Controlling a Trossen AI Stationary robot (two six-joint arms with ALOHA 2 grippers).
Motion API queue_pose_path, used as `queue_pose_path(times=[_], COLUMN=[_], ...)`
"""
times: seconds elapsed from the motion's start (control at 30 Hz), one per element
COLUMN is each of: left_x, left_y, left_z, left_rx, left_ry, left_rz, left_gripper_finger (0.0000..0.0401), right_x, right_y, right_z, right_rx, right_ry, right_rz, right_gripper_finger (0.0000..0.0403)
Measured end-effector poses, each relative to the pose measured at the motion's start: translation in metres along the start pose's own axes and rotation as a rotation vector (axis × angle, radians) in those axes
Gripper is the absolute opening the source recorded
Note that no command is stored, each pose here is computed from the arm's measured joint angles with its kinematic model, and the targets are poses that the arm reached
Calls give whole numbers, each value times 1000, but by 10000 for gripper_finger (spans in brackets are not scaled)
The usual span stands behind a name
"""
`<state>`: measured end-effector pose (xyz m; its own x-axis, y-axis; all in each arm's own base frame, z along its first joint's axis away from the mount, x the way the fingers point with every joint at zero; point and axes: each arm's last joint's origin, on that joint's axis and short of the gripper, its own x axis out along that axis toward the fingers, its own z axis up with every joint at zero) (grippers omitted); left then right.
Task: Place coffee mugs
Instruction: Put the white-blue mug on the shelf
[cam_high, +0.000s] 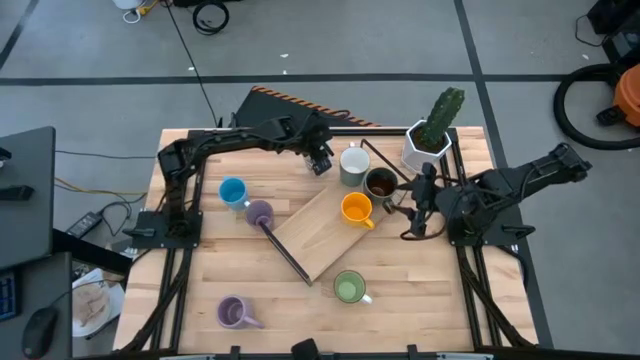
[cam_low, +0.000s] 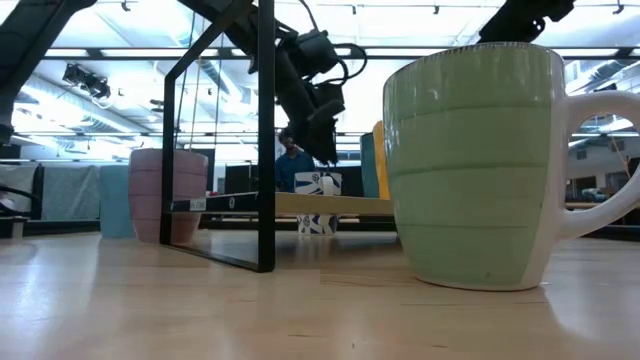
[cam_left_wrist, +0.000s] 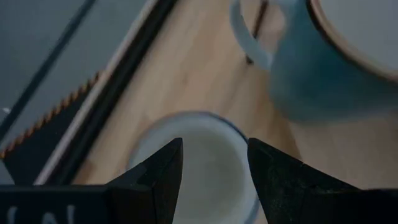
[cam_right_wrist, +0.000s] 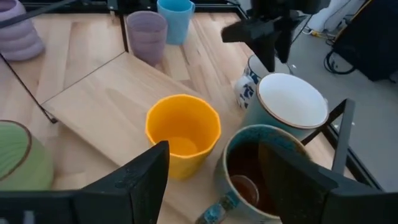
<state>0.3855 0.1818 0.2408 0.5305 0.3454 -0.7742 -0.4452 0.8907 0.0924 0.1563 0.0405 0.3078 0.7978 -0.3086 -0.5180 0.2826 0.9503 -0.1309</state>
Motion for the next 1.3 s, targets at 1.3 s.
queue_pose_path(times=[1.3], left_x=[-5], left_y=[-15], left_z=[-27], left_rx=[557], left_ry=[291], left_rz=[-65], left_gripper_finger=[135], right_x=[10], right_y=[4], right_z=[-6], right_rx=[120], right_ry=[3], right_rz=[76], right_gripper_finger=[218])
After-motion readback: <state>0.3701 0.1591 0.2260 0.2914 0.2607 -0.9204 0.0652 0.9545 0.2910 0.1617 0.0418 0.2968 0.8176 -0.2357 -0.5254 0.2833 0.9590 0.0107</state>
